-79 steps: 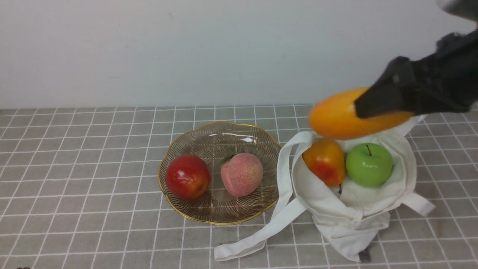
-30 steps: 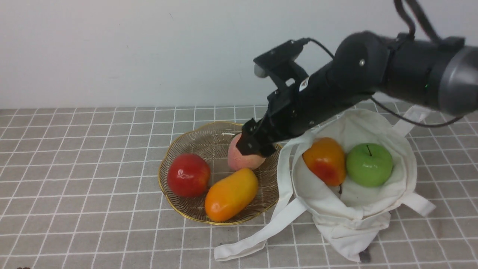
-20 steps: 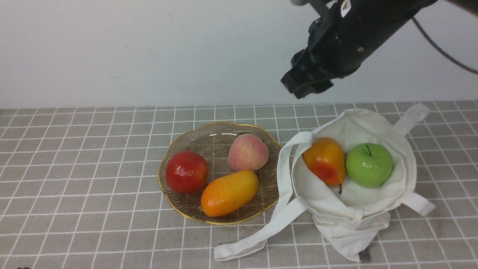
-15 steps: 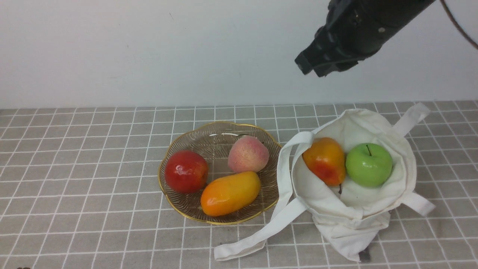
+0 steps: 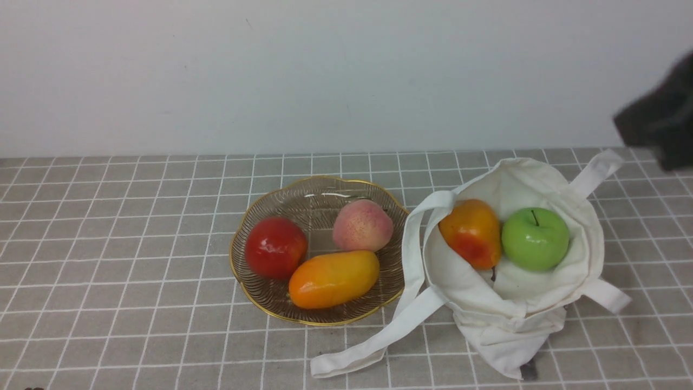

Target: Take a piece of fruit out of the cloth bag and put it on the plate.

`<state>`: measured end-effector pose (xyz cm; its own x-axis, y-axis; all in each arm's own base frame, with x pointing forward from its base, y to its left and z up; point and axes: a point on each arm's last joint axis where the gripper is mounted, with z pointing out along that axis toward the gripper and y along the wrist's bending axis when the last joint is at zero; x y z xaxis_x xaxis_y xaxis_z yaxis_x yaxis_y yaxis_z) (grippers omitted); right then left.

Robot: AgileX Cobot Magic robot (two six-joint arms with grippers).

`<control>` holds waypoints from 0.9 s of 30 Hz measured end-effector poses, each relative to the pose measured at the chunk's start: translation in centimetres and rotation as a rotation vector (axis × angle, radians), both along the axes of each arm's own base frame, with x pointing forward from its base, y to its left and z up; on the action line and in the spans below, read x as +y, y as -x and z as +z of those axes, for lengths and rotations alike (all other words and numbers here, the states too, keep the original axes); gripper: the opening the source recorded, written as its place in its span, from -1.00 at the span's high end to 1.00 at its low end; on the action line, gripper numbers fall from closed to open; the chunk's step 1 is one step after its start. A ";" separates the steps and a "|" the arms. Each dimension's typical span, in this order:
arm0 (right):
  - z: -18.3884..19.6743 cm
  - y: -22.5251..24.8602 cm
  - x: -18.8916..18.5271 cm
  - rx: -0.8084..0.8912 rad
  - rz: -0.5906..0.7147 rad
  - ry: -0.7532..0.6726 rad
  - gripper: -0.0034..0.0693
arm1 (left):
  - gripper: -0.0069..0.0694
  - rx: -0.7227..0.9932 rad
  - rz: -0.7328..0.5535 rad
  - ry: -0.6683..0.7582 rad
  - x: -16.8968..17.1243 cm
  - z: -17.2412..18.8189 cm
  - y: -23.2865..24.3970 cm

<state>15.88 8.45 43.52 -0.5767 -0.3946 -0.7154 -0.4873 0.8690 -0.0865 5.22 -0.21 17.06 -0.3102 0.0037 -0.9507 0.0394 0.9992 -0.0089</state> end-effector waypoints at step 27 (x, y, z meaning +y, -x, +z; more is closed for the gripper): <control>-16.3 11.5 -6.1 -0.616 0.031 -0.441 0.95 | 0.84 0.000 0.000 0.000 0.0 0.0 0.0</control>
<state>4.34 2.36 27.26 -0.0155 -0.0067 -0.9999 -0.4879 0.8729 0.0017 5.22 -0.21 17.06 -0.3102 0.0037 -0.9507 0.0394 0.9992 -0.0089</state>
